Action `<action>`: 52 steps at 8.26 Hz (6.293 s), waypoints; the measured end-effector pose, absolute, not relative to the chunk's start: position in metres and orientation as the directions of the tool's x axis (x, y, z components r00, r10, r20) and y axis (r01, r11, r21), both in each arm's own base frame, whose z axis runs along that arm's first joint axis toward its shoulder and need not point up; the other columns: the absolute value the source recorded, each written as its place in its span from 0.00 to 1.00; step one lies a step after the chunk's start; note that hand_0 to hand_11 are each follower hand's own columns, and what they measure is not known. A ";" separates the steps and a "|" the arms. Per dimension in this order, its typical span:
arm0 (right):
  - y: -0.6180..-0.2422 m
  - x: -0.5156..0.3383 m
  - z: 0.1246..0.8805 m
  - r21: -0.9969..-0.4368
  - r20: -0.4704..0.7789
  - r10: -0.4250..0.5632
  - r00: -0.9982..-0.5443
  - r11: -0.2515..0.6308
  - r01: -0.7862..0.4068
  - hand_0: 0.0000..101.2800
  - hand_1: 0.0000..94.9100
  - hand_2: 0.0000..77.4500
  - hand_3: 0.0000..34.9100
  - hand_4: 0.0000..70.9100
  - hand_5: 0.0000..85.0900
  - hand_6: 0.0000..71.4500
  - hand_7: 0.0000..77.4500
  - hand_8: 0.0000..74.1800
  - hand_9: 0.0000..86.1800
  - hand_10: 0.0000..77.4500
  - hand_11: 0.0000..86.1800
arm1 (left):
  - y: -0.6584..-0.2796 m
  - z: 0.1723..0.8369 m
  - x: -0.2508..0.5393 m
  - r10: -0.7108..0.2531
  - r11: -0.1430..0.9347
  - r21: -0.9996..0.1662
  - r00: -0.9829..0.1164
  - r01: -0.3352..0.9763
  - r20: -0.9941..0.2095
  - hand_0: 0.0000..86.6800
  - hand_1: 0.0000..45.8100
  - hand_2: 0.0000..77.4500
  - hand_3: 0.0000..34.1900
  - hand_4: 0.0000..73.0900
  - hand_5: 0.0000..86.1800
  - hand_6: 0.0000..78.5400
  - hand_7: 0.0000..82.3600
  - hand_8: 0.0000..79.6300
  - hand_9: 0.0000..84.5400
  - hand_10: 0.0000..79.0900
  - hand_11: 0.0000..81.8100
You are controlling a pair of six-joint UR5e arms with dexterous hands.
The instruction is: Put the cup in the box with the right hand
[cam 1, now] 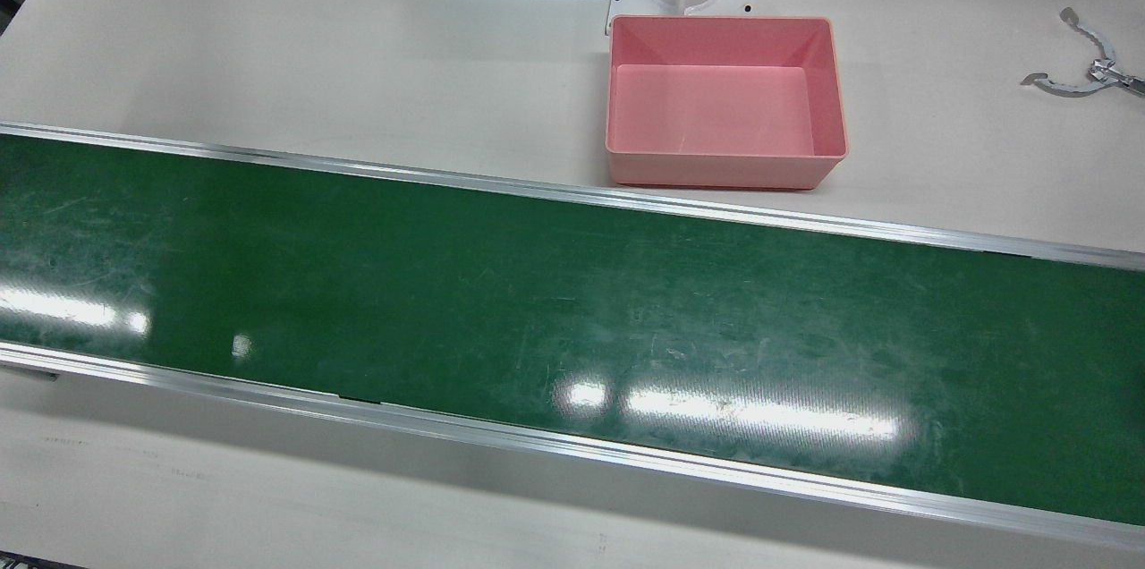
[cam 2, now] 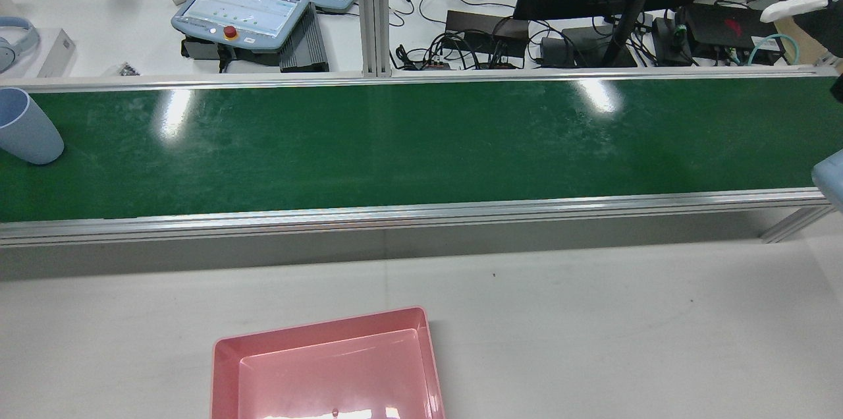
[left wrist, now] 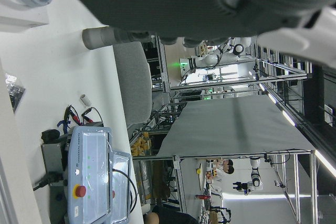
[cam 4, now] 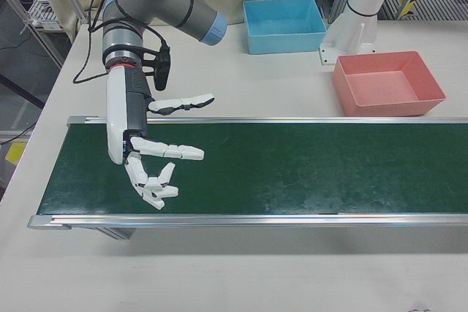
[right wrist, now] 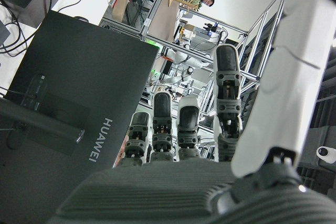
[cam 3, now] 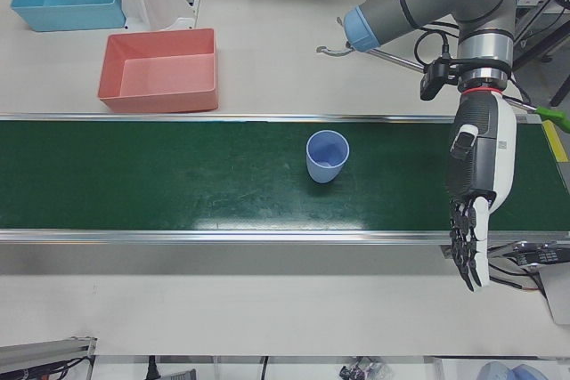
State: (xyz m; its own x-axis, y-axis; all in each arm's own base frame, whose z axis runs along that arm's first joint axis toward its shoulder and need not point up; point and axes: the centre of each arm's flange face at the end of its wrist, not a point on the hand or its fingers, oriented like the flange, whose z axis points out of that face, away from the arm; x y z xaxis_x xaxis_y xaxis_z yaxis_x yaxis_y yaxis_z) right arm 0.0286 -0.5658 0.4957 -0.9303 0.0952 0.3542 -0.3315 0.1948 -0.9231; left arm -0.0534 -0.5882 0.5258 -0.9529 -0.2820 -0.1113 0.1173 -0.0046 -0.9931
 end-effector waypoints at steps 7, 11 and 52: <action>-0.566 0.029 0.496 -0.923 0.354 0.095 -0.930 0.195 -0.331 0.55 0.11 0.01 0.00 0.68 0.07 0.28 0.90 0.23 0.44 0.16 0.23 | -0.588 0.526 -0.053 -0.282 -0.005 -0.993 -0.953 0.117 -0.111 0.00 0.01 0.01 0.00 0.00 0.00 0.00 0.00 0.00 0.01 0.00 0.00; -0.566 0.029 0.496 -0.923 0.354 0.095 -0.930 0.195 -0.331 0.56 0.11 0.01 0.00 0.68 0.07 0.28 0.90 0.23 0.44 0.16 0.23 | -0.588 0.526 -0.053 -0.282 -0.005 -0.993 -0.953 0.117 -0.111 0.00 0.01 0.01 0.00 0.00 0.00 0.00 0.00 0.00 0.00 0.00 0.00; -0.568 0.026 0.493 -0.921 0.357 0.096 -0.929 0.201 -0.333 0.55 0.11 0.01 0.00 0.72 0.07 0.29 0.90 0.24 0.46 0.18 0.24 | -0.588 0.526 -0.054 -0.282 -0.005 -0.993 -0.953 0.117 -0.111 0.00 0.01 0.01 0.00 0.00 0.00 0.00 0.00 0.00 0.00 0.00 0.00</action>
State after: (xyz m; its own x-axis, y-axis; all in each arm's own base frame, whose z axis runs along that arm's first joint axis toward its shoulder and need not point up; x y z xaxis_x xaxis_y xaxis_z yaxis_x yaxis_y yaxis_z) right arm 0.0264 -0.5681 0.4930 -0.9294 0.0956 0.3565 -0.3328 0.2009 -0.9214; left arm -0.0536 -0.5882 0.5258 -0.9530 -0.2817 -0.1112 0.1174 -0.0050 -0.9931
